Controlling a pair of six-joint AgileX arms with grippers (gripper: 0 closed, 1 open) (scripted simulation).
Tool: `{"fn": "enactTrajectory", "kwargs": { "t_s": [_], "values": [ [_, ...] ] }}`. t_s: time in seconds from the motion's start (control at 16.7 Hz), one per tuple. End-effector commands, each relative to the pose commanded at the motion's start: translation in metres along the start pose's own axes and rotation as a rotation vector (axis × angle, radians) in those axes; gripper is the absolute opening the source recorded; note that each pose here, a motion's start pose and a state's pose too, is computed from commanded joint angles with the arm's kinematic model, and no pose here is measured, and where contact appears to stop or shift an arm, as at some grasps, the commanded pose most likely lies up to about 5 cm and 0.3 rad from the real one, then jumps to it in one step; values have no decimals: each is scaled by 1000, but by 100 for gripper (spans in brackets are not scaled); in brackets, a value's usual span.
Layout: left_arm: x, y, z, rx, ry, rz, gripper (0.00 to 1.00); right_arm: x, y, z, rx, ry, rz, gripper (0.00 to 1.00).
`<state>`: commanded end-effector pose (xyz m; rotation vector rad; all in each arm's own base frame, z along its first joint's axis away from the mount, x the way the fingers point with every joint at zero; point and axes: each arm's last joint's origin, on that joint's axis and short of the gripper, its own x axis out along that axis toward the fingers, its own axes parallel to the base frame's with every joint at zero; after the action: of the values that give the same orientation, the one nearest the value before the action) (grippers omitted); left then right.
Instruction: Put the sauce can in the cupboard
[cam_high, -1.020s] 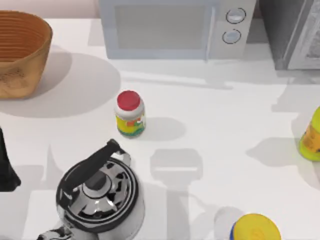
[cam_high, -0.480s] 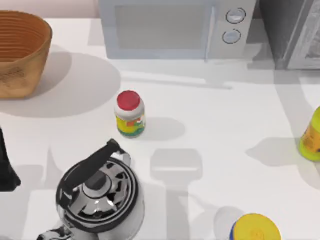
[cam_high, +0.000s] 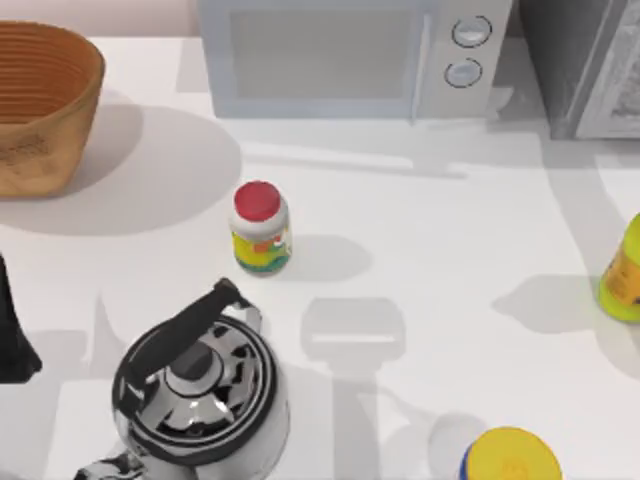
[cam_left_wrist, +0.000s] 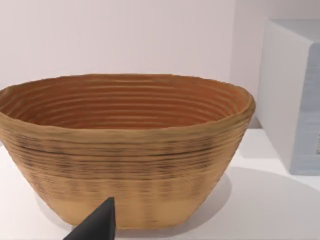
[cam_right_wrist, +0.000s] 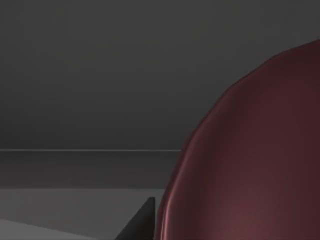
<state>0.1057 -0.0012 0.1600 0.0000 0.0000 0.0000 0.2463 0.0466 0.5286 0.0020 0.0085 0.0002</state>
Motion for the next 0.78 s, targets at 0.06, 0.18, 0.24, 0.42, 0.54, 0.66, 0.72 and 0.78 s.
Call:
{"fn": "enactTrajectory", "kwargs": {
  "t_s": [0.06,0.18,0.24,0.42,0.54,0.66,0.72,0.78],
  "values": [
    [0,0,0,0,0,0,100,1,0,0,0,0,0,0],
    [0,0,0,0,0,0,100,11,0,2,1,-3,-3,0],
    [0,0,0,0,0,0,100,20,0,4,1,-7,-4,0],
    [0,0,0,0,0,0,100,64,2,3,1,-4,-5,0],
    [0,0,0,0,0,0,100,98,2,-6,-1,10,-6,0],
    [0,0,0,0,0,0,100,129,1,-15,-2,16,-5,0],
    [0,0,0,0,0,0,100,138,0,-17,-1,11,-4,0],
    [0,0,0,0,0,0,100,145,-1,-18,-1,5,-2,0]
  ]
}}
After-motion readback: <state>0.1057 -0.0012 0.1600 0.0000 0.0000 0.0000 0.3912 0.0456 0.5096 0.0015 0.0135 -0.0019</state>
